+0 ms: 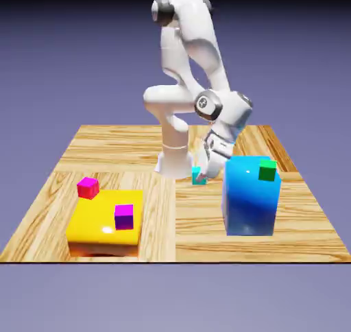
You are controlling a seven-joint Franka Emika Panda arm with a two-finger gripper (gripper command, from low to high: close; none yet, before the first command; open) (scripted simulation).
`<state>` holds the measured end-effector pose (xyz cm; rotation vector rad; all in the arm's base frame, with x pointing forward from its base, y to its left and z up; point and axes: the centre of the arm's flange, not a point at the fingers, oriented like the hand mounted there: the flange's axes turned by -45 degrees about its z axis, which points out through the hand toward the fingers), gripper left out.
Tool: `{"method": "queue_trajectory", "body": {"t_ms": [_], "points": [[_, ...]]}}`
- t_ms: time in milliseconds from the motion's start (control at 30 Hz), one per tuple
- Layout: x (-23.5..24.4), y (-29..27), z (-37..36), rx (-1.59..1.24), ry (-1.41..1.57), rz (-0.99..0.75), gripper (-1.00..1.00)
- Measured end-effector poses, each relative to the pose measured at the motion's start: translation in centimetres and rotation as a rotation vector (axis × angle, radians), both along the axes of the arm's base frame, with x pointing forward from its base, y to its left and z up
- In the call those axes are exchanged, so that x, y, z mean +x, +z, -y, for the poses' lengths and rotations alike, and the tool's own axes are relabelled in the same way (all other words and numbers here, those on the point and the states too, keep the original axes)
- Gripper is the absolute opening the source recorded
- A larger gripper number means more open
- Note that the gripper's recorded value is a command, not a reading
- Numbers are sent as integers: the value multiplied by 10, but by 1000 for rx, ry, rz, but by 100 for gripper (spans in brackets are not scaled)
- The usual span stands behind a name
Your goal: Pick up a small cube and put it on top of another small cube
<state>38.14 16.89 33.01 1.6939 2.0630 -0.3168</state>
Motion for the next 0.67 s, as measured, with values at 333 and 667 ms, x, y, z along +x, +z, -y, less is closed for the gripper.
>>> {"method": "queue_trajectory", "body": {"t_ms": [333, 667], "points": [[-23, 131, -153, -37, 593, -11, -100], [-7, 68, -150, -84, 664, -73, 100]]}}
